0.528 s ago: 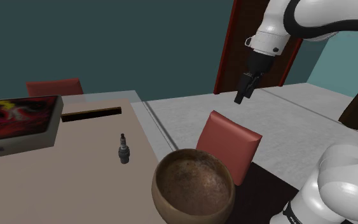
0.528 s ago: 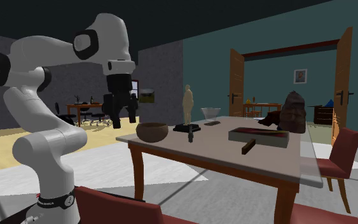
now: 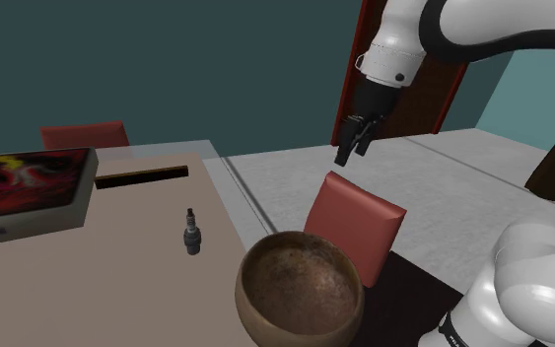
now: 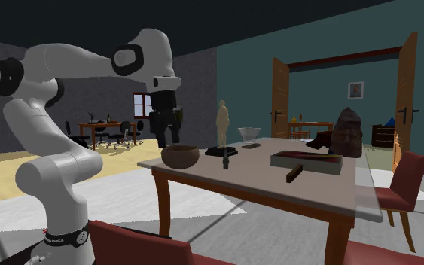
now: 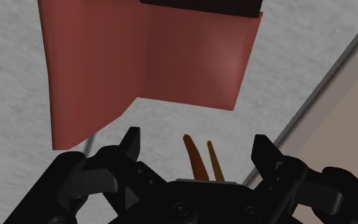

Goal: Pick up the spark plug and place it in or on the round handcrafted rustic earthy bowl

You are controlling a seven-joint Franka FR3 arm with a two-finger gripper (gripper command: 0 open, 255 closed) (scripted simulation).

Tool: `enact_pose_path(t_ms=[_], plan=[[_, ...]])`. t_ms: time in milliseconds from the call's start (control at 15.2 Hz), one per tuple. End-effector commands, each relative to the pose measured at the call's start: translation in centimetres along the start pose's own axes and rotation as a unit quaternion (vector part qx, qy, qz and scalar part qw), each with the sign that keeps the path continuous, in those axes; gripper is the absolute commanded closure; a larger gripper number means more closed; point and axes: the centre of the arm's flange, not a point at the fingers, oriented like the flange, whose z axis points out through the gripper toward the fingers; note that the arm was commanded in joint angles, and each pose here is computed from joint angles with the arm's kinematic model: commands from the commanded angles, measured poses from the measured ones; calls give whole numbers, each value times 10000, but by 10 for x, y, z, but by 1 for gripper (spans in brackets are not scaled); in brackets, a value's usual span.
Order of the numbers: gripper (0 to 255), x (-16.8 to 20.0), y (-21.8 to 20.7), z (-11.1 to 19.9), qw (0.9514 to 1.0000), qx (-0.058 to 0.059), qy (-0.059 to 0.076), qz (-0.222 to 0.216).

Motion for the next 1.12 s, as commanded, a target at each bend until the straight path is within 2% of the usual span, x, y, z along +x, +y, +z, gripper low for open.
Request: enact_pose_path(t_ms=[0, 1056], plan=[[0, 3, -27, 7, 10000, -29, 45, 23], [0, 61, -232, 36, 9987, -279, 401, 151]])
